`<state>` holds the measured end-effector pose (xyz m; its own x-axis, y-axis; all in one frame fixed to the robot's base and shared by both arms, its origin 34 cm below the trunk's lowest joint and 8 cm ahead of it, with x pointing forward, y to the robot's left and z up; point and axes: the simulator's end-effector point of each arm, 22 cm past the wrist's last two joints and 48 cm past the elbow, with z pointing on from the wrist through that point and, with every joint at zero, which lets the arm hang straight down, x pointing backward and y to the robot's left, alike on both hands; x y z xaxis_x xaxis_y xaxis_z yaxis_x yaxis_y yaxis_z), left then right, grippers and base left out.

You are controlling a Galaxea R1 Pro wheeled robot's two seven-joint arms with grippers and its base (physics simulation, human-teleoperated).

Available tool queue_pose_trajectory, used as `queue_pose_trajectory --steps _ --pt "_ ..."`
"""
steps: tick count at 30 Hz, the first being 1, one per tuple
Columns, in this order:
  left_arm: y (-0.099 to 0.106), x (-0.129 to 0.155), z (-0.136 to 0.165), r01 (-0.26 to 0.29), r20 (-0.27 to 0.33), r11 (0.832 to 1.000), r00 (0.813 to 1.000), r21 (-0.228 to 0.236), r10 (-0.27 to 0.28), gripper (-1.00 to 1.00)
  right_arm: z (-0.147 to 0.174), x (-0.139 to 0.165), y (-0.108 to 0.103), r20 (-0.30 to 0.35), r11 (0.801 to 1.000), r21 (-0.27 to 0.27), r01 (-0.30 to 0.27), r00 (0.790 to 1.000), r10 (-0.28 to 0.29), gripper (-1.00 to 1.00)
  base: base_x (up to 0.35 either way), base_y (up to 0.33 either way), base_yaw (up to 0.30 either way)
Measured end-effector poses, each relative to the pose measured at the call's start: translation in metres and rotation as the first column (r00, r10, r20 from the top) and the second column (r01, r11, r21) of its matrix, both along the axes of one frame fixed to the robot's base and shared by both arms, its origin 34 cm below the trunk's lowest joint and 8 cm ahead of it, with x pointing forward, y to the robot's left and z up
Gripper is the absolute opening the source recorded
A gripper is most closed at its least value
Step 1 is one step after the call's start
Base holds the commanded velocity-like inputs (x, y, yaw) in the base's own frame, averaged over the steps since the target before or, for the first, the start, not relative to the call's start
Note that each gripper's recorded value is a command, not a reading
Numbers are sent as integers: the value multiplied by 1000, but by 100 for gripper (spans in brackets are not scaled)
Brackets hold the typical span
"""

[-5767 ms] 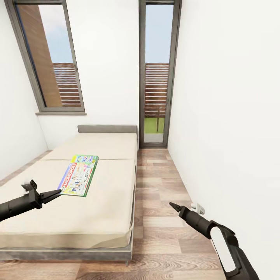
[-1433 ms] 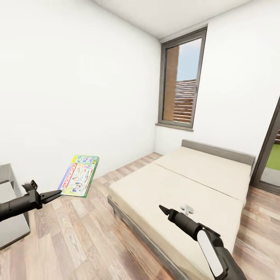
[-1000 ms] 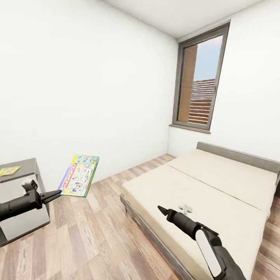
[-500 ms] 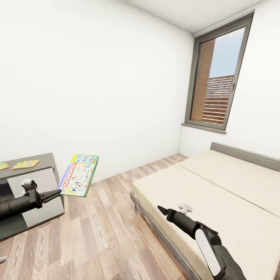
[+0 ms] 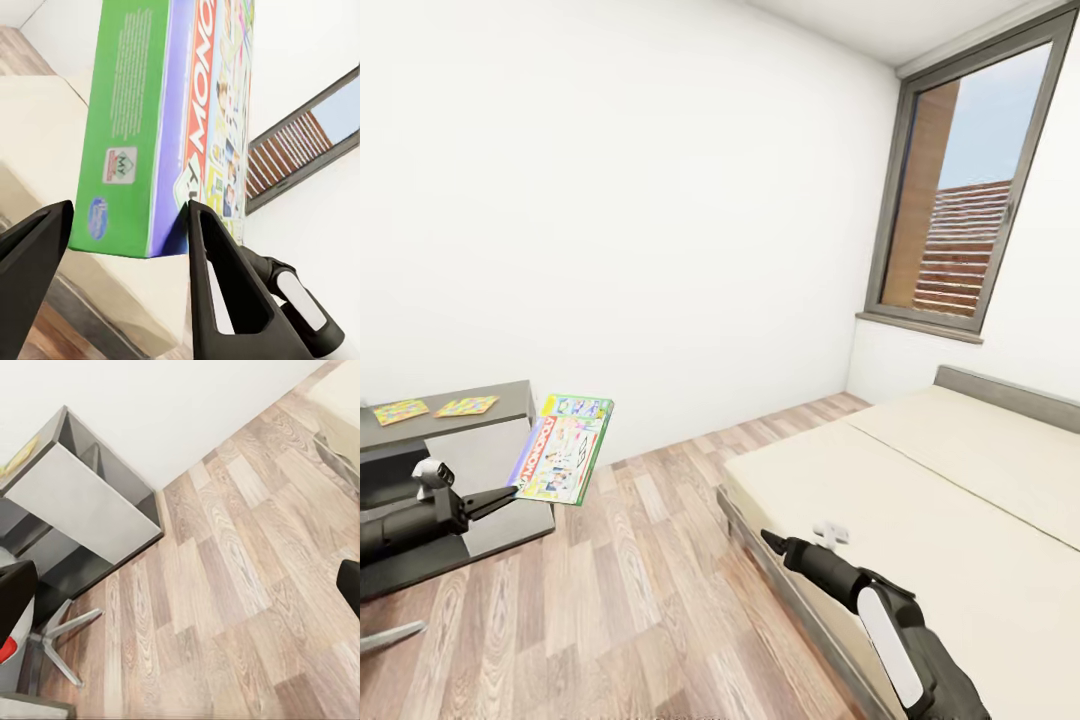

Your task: Put all the toys in the child's room - the three board games (two on the bed and one on the table), the two jigsaw puzzles on the table, and the tennis ball on the table - inside the toy box on the table in the child's room.

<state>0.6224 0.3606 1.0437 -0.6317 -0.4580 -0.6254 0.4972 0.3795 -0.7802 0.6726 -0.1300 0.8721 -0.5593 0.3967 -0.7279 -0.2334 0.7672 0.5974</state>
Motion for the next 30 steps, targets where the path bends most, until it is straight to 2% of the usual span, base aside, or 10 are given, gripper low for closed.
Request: queue_pose_trajectory --steps 3,8,11,18,23,30 --pt "0 1 -2 -1 -5 1000 1000 1 1 -100 -4 5 3 -10 1000 -11 -16 1000 16 100 0 0 181" --pt "0 2 -6 -2 -12 1000 1000 2 2 -100 -34 16 -2 -89 1000 -23 -22 996 20 100 0 0 181" --pt "0 3 -8 -2 -15 1000 1000 2 2 -100 -41 17 0 -108 999 -22 -25 994 23 100 11 0 181" --pt "0 5 -13 -3 -23 1000 1000 4 3 -100 -45 16 8 -114 999 -7 -41 993 40 100 166 0 156" --pt "1 7 -13 -6 22 1000 1000 25 5 -100 -48 16 11 -118 999 -2 -46 992 45 100 302 54 108" --pt "1 9 -17 -7 25 1000 1000 31 6 -100 -50 16 12 -116 999 -3 -46 992 45 100 314 145 101"
